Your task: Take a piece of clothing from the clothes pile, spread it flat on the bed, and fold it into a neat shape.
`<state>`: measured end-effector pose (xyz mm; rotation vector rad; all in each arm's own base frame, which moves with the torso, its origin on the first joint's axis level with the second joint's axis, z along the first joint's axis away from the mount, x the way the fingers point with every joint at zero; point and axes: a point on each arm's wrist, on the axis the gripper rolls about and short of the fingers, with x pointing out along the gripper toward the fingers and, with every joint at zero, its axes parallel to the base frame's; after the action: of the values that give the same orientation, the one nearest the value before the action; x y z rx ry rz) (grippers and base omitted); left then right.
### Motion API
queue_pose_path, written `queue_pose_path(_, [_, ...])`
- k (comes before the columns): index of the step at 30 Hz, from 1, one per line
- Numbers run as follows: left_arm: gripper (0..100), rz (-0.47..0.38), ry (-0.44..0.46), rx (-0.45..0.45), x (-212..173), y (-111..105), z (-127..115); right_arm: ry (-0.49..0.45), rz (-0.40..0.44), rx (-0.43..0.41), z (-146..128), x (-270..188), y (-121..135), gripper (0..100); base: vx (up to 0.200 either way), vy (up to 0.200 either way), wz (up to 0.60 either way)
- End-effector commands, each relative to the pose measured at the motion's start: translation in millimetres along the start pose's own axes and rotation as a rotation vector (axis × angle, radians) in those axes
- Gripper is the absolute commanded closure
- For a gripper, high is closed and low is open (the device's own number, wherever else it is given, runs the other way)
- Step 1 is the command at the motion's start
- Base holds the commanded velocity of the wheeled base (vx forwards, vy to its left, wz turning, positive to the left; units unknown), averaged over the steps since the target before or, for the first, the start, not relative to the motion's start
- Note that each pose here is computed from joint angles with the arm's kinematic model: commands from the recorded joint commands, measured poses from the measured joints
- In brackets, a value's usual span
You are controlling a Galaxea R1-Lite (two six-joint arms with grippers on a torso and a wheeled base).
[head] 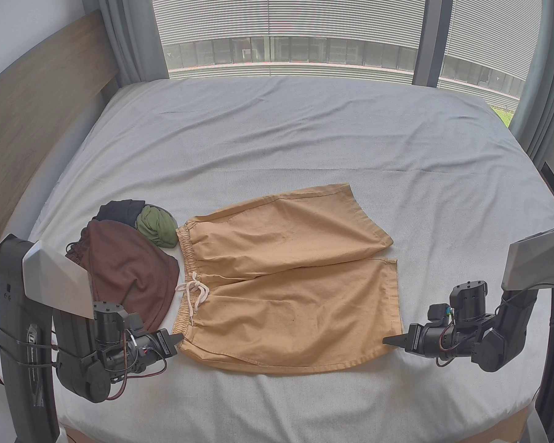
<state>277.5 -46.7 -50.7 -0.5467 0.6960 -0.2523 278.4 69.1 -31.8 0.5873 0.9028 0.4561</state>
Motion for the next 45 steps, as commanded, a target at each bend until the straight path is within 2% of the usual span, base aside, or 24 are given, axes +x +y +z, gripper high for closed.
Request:
queue_pose_path(1, [100,0.001,0.001,-0.001,0,0,0,0.001,-0.002,0.003,0,0,-1,100,0.000,0.000,0.00])
queue_pose_path(9, [100,-0.004,0.001,-0.007,1,-1,0,0.000,-0.004,0.006,0,0,-2,100,0.000,0.000,0.00])
queue_pose_path(14, [100,-0.017,-0.001,-0.059,0,-7,0,0.000,-0.012,0.012,0,-4,-3,100,0.000,0.000,0.00])
queue_pose_path(22, [100,-0.021,0.035,-0.056,-14,-12,-6,0.016,-0.024,0.007,-5,-8,-4,100,0.000,0.000,0.00])
queue_pose_path(34, [100,0.043,0.166,0.070,-43,-6,-31,0.094,-0.087,-0.092,-29,-29,-17,100,0.000,0.000,0.00])
queue_pose_path(45, [100,0.051,0.222,0.104,-54,-3,-39,0.114,-0.098,-0.120,-37,-42,-16,100,0.000,0.000,0.00])
